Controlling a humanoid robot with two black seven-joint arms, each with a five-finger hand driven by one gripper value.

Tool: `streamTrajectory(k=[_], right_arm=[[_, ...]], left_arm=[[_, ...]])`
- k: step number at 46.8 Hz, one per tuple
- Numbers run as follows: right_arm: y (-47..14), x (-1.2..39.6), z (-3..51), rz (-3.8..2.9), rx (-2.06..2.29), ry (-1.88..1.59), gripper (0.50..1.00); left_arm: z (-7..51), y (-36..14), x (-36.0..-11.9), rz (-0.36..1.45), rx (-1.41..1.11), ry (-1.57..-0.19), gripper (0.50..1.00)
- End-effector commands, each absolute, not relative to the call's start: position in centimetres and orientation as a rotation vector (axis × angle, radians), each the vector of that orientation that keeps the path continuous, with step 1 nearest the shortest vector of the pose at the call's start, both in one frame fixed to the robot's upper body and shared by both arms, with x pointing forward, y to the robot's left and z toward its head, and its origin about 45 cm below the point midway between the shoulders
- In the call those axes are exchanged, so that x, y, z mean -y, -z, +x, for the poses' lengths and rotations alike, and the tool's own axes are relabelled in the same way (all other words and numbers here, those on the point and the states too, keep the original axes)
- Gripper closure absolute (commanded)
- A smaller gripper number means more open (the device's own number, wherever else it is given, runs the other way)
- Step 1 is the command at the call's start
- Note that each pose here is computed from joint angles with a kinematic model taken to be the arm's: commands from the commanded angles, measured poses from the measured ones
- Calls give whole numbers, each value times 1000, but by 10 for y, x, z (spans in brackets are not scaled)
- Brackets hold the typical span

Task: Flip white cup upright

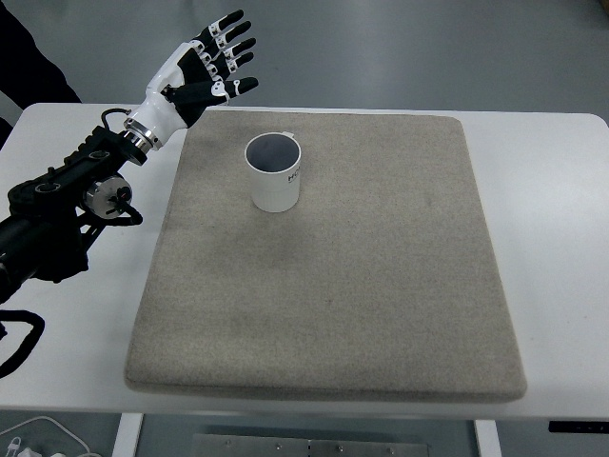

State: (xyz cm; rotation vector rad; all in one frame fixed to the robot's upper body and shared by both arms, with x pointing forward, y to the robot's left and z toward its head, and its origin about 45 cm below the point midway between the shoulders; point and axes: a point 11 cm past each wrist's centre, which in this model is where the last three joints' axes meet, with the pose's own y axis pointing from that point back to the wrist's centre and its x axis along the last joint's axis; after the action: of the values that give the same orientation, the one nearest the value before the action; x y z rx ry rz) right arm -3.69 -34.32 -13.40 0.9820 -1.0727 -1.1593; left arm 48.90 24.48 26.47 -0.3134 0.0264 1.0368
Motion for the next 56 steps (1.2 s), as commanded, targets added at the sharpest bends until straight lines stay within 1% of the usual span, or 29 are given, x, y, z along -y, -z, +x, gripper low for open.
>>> streamTrajectory(k=[1, 6, 11, 20, 26, 31, 39, 43, 46, 50, 56], right_arm=[[134, 343, -37, 982, 1072, 1160, 570], [134, 343, -37, 982, 1072, 1160, 570], [134, 343, -37, 982, 1072, 1160, 570], [134, 343, -37, 981, 1073, 1161, 570], [134, 343, -37, 981, 1073, 1161, 570], [134, 343, -36, 982, 1074, 1160, 570], [134, 343, -36, 984, 1074, 1158, 570], [134, 343, -37, 983, 1073, 1159, 570], [134, 343, -37, 981, 1074, 1162, 570], [134, 343, -37, 983, 1070, 1160, 570], [134, 343, -37, 983, 1071, 1161, 570]], left_arm=[[492, -266, -249, -315, -22, -1062, 506], [498, -269, -252, -333, -23, -1107, 506], [502, -267, -261, -374, -51, -1185, 506], [507, -270, -265, -429, -81, -1288, 506], [509, -271, -268, -467, -107, -1322, 506], [512, -272, -271, -513, -176, -1347, 506], [516, -256, -267, -445, -364, -1362, 506], [516, -245, -254, -396, -441, -1375, 506], [516, -239, -256, -375, -462, -1397, 506], [516, -235, -250, -375, -480, -1394, 506], [516, -237, -252, -416, -512, -1405, 506]])
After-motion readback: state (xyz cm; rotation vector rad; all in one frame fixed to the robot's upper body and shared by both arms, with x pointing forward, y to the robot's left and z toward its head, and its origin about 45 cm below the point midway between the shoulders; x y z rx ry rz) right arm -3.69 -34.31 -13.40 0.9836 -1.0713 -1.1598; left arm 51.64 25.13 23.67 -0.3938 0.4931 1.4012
